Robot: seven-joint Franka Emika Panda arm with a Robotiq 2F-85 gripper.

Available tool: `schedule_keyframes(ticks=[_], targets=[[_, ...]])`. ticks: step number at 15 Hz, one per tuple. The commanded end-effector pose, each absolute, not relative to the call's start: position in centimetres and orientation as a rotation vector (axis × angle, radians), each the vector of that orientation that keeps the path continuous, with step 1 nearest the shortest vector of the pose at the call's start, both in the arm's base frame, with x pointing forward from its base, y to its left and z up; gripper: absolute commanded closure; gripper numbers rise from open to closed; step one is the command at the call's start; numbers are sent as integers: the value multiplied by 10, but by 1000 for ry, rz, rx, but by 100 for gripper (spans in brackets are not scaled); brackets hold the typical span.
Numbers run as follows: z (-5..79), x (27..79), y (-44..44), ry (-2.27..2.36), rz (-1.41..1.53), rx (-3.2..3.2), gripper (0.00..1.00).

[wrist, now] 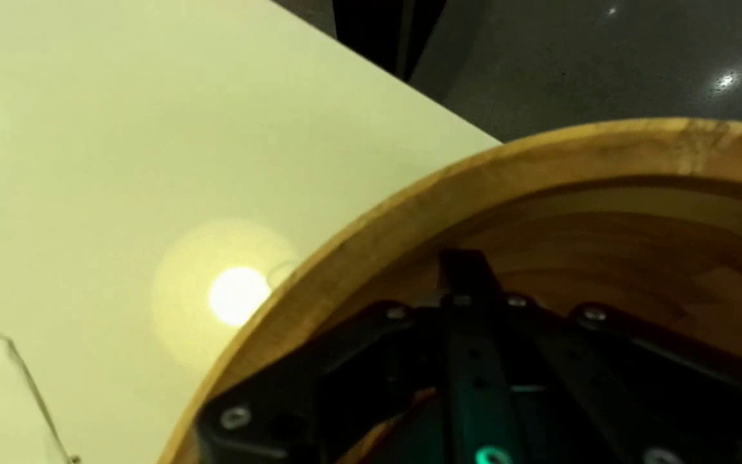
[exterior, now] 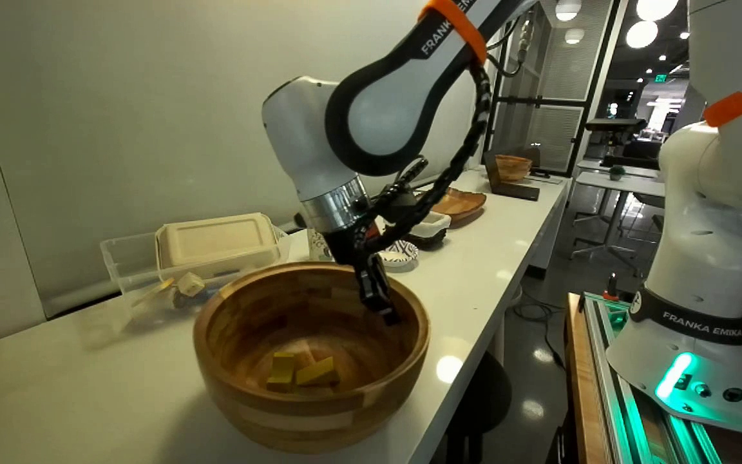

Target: Move the box and bowl

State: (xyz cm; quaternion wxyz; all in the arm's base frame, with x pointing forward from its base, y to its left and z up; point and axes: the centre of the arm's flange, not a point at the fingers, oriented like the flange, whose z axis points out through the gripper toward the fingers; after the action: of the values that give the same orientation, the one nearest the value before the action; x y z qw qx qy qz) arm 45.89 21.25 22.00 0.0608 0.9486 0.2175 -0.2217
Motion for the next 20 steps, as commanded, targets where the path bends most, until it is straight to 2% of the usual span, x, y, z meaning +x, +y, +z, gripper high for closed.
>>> schedule_keyframes(ticks=[1,9,14,15,16,17,20], targets=[[223,417,149,416,-669,2840,100],[231,434,106,203,-575,2814,100],[287,441,153,393,-358,2840,100],[301,439,166,427,-312,2856,74],[315,437,179,448,-272,2867,73],[328,430,189,451,-267,2840,68],[363,399,209,478,-107,2877,44]])
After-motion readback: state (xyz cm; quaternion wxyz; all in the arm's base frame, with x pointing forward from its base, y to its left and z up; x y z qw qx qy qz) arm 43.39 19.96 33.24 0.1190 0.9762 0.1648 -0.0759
